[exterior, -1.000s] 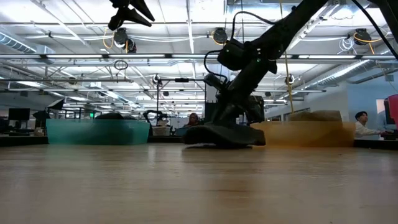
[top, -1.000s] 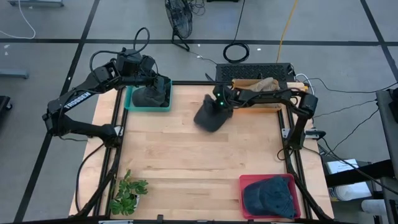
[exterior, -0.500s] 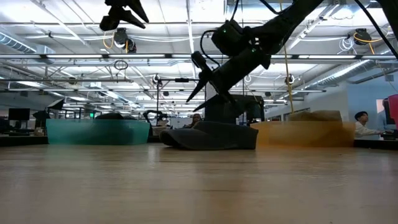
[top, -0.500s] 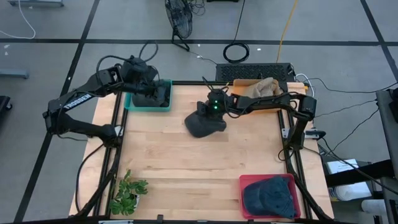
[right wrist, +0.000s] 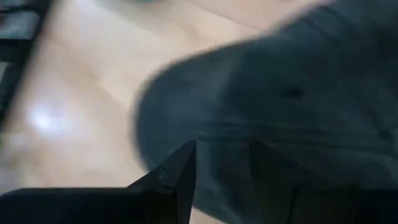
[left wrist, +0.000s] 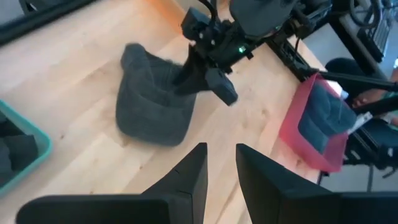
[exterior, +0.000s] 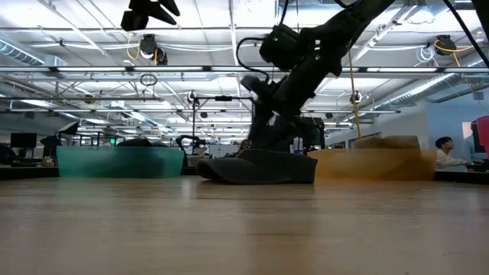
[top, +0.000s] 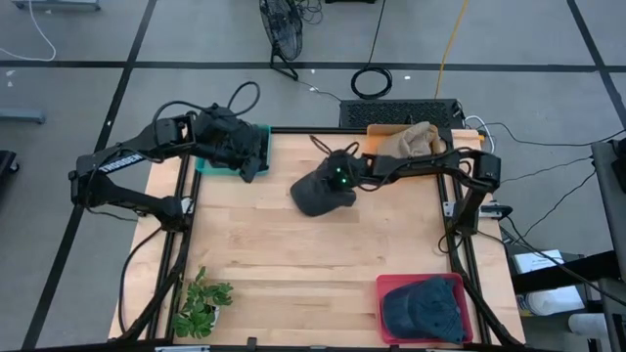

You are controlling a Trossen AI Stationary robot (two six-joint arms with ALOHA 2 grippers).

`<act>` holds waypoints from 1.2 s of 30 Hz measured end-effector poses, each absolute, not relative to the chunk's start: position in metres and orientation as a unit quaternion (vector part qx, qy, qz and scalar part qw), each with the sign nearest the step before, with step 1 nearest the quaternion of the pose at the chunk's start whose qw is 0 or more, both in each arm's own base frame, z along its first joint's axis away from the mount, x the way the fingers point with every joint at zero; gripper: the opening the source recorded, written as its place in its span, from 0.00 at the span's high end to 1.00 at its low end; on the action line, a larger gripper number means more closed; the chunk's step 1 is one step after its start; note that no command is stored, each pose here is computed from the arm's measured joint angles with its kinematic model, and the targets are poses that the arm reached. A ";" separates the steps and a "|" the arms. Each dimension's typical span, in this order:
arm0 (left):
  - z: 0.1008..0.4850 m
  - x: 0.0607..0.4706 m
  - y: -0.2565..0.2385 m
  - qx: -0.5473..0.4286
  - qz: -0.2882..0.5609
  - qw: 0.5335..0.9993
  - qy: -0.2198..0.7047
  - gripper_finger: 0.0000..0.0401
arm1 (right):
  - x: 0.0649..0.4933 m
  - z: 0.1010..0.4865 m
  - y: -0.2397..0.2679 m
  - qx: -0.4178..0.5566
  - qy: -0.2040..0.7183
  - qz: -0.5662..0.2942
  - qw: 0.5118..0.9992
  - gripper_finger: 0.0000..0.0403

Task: Pick & Place hat
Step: Put the black cap into the green bin

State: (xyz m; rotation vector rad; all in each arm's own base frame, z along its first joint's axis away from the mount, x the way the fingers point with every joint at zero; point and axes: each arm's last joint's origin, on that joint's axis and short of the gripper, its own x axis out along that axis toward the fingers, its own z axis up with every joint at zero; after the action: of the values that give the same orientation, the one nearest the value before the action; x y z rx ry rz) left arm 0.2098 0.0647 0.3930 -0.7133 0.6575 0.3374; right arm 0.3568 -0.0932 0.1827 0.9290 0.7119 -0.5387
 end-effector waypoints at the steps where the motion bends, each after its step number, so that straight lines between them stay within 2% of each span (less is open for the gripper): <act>1: 0.393 0.209 0.065 -0.343 0.158 0.869 0.318 0.77 | 0.355 0.181 -0.091 0.428 0.338 -0.267 0.795 0.68; 6: 0.387 0.204 0.062 -0.337 0.136 0.857 0.364 0.77 | 0.358 0.179 -0.084 0.465 0.318 -0.265 0.782 0.68; 12: 0.382 0.199 0.058 -0.299 0.122 0.855 0.406 0.77 | 0.356 0.169 -0.065 0.538 0.301 -0.270 0.740 0.68; 18: 0.382 0.199 0.060 -0.237 0.111 0.874 0.410 0.77 | 0.356 0.157 -0.049 0.643 0.218 -0.246 0.692 0.68; 23: 0.382 0.198 0.063 -0.247 0.135 0.871 0.403 0.77 | 0.364 0.172 -0.042 0.667 0.102 -0.169 0.718 0.68; 27: 0.384 0.201 0.066 -0.281 0.169 0.866 0.377 0.77 | 0.366 0.181 -0.043 0.649 0.070 -0.135 0.745 0.68; 31: 0.389 0.208 0.068 -0.308 0.213 0.867 0.328 0.77 | 0.358 0.194 -0.041 0.616 0.104 -0.128 0.770 0.68; 36: 0.386 0.228 0.070 -0.334 0.233 0.866 0.290 0.77 | 0.329 0.216 -0.034 0.541 0.206 -0.135 0.804 0.68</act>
State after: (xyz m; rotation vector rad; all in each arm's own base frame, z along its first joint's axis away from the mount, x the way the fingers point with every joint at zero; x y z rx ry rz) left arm 0.2284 0.0699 0.3865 -0.6998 0.6076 0.4889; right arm 0.3291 -0.0339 0.2156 1.1577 0.4412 -0.2893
